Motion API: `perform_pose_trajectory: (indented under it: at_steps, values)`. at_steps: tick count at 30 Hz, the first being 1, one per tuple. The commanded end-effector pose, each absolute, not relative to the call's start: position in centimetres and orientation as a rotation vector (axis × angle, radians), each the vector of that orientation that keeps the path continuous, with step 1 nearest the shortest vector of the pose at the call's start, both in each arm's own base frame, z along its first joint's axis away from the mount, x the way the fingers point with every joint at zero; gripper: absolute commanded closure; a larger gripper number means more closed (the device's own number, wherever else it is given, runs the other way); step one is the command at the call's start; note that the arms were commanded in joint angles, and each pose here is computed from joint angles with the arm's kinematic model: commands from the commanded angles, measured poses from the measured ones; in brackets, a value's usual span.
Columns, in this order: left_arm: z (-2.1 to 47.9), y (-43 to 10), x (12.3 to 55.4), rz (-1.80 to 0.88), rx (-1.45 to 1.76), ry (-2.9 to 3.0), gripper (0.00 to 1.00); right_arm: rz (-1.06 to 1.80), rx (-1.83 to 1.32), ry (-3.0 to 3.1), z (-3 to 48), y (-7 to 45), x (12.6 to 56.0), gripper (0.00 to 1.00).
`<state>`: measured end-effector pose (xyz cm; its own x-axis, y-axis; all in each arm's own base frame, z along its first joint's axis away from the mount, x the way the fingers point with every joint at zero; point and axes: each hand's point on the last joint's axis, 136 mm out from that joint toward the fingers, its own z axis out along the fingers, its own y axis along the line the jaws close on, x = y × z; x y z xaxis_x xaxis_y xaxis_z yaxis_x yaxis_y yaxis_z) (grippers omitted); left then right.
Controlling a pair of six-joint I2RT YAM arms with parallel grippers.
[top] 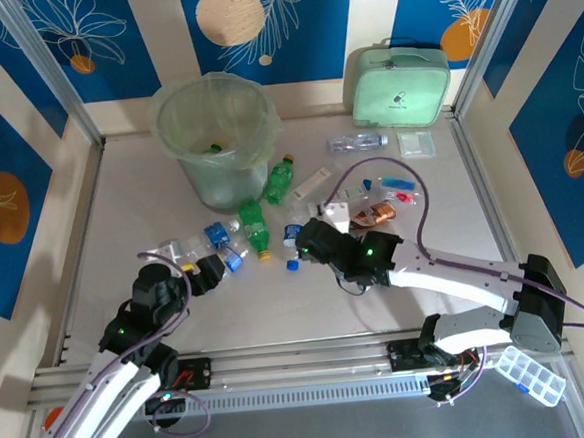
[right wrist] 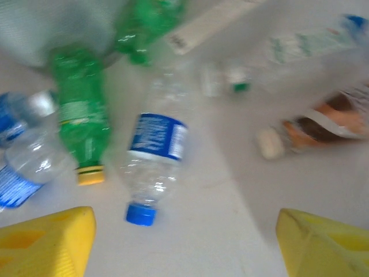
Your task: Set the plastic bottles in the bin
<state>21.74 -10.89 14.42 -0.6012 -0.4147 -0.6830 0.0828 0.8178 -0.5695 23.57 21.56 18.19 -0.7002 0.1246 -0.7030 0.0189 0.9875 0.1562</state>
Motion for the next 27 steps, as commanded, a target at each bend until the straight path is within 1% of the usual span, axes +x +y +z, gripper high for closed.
perform_pose_trajectory:
  at_steps: [1,5,8,11,16,22,27]
  values:
    - [16.0,-11.5,21.7,-0.782,-0.238,2.039,0.07,-0.112,0.594,2.358,17.1,12.7,20.8,0.18]
    - [16.3,-12.1,21.5,-0.846,-0.235,2.024,0.06,-0.238,0.889,2.337,15.3,8.4,18.8,0.17]
    - [16.3,-12.7,21.3,-0.895,-0.229,2.029,0.06,-0.262,1.034,2.317,13.6,6.4,17.7,0.16]
    - [16.5,-13.1,21.2,-0.928,-0.221,2.027,0.06,-0.178,1.067,2.333,11.8,6.2,17.7,0.15]
    - [16.7,-13.4,21.1,-0.954,-0.219,2.023,0.06,-0.162,1.166,2.32,10.0,4.4,17.4,0.14]
    - [16.8,-13.4,21.1,-0.959,-0.217,2.018,0.06,0.071,1.115,2.389,7.6,5.8,19.1,0.15]
    - [16.7,-13.2,21.2,-0.939,-0.218,2.018,0.05,0.121,1.131,2.398,6.6,6.2,19.4,0.17]
